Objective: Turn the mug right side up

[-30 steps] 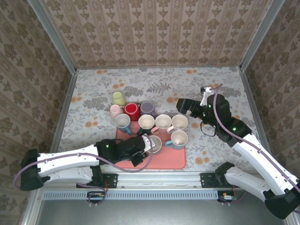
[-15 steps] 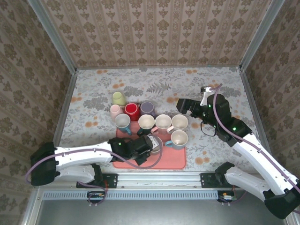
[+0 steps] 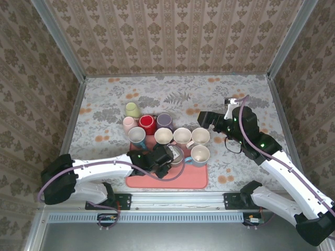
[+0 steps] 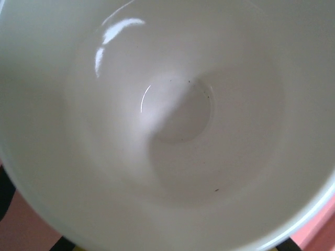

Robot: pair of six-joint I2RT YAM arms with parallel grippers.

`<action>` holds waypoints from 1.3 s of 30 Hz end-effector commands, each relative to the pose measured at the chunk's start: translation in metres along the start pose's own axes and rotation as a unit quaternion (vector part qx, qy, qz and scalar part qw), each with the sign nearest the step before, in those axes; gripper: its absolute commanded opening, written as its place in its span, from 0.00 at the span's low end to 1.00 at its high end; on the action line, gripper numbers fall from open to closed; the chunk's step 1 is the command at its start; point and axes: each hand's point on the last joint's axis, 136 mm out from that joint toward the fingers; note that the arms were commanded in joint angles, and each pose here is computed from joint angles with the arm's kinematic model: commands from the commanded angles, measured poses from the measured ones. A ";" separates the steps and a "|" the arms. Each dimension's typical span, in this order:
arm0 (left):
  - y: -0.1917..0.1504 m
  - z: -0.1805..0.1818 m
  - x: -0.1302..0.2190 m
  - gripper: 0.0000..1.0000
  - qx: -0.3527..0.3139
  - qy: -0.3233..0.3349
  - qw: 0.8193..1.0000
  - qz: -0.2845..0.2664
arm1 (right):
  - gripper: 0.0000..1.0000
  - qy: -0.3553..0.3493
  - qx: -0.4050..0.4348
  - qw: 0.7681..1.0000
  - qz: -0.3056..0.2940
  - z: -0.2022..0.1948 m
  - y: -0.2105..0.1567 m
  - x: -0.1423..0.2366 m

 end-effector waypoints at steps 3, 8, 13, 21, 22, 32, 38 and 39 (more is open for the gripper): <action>0.025 -0.010 0.000 0.02 -0.003 -0.023 0.999 -0.036 | 1.00 0.012 0.006 1.000 -0.004 0.002 0.000 0.002; 0.026 -0.012 -0.006 0.09 -0.007 -0.026 0.999 -0.028 | 1.00 0.014 0.004 1.000 -0.003 0.003 0.000 0.000; 0.025 -0.009 -0.002 0.28 -0.001 -0.020 0.999 -0.029 | 1.00 0.014 0.006 1.000 0.000 0.002 -0.002 0.000; 0.021 -0.006 0.012 0.41 0.015 -0.022 0.999 -0.036 | 1.00 0.014 0.006 1.000 0.002 0.003 0.000 -0.001; 0.021 -0.007 0.014 0.42 0.018 -0.024 0.999 -0.039 | 1.00 0.014 0.006 1.000 0.002 0.003 -0.001 -0.002; 0.027 -0.007 0.047 0.49 0.031 -0.040 0.997 -0.057 | 1.00 0.015 0.009 1.000 0.005 0.006 0.001 -0.004; 0.046 -0.008 0.079 0.48 0.051 -0.057 0.993 -0.085 | 1.00 0.011 0.013 1.000 0.005 0.004 0.001 -0.005; 0.049 -0.008 0.083 0.48 0.053 -0.059 0.993 -0.089 | 1.00 0.010 0.013 1.000 0.006 0.003 0.001 -0.005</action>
Point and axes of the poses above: each hand's point on the last joint's axis, 136 mm out from that joint toward the fingers, its own x axis back along the fingers, its own z axis along the line the jaws close on, y = z × x
